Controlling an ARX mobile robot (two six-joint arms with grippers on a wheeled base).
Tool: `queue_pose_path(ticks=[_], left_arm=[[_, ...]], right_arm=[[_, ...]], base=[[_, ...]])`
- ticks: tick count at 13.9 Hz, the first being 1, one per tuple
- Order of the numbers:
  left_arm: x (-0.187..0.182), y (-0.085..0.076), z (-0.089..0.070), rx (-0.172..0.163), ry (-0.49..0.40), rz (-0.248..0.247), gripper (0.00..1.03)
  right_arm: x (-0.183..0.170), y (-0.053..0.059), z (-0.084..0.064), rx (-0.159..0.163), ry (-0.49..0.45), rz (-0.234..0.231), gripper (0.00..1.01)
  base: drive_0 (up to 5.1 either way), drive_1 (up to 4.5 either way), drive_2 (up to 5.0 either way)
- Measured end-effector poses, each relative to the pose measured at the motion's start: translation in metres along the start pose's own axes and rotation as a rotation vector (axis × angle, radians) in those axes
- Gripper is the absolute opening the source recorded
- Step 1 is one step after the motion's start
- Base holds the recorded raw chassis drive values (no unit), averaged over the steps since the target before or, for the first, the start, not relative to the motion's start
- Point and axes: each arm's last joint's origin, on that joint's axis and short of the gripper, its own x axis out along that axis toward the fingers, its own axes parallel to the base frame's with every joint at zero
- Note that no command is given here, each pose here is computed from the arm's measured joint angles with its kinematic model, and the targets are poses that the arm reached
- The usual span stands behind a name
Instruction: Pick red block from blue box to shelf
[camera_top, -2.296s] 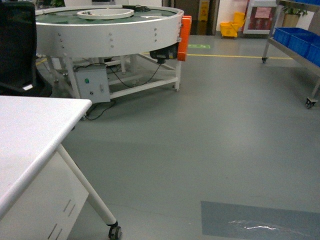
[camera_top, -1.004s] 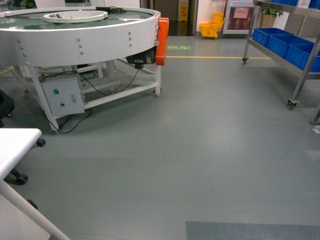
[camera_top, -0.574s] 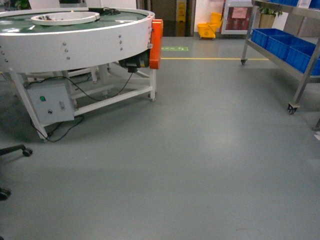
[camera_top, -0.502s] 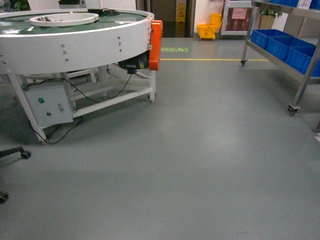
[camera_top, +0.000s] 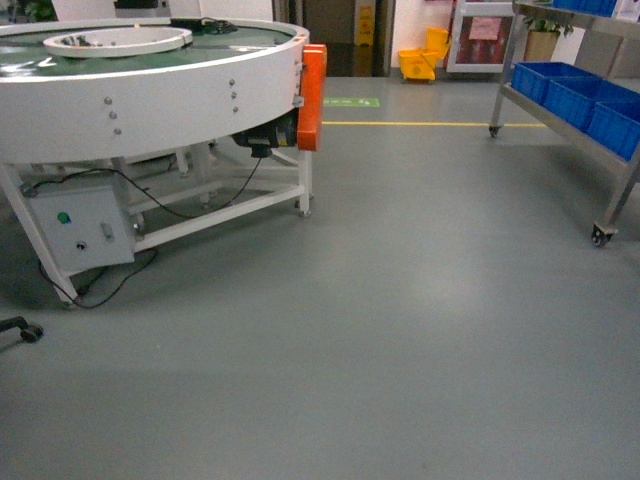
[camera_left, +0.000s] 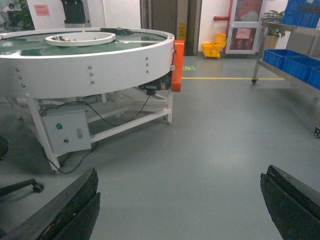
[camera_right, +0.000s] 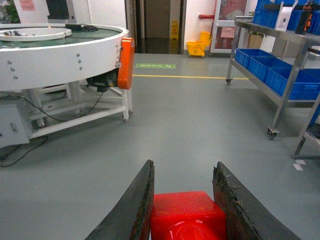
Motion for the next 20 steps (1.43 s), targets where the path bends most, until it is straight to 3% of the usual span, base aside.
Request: queue_pose_path(ticks=[20], left_arm=[[0.0, 0.0, -0.0002, 0.0, 0.002, -0.001, 0.98]], right_arm=[[0.0, 0.0, -0.0009, 0.0, 0.01, -0.001, 0.28]], base=[[0.3, 4.2, -4.3]])
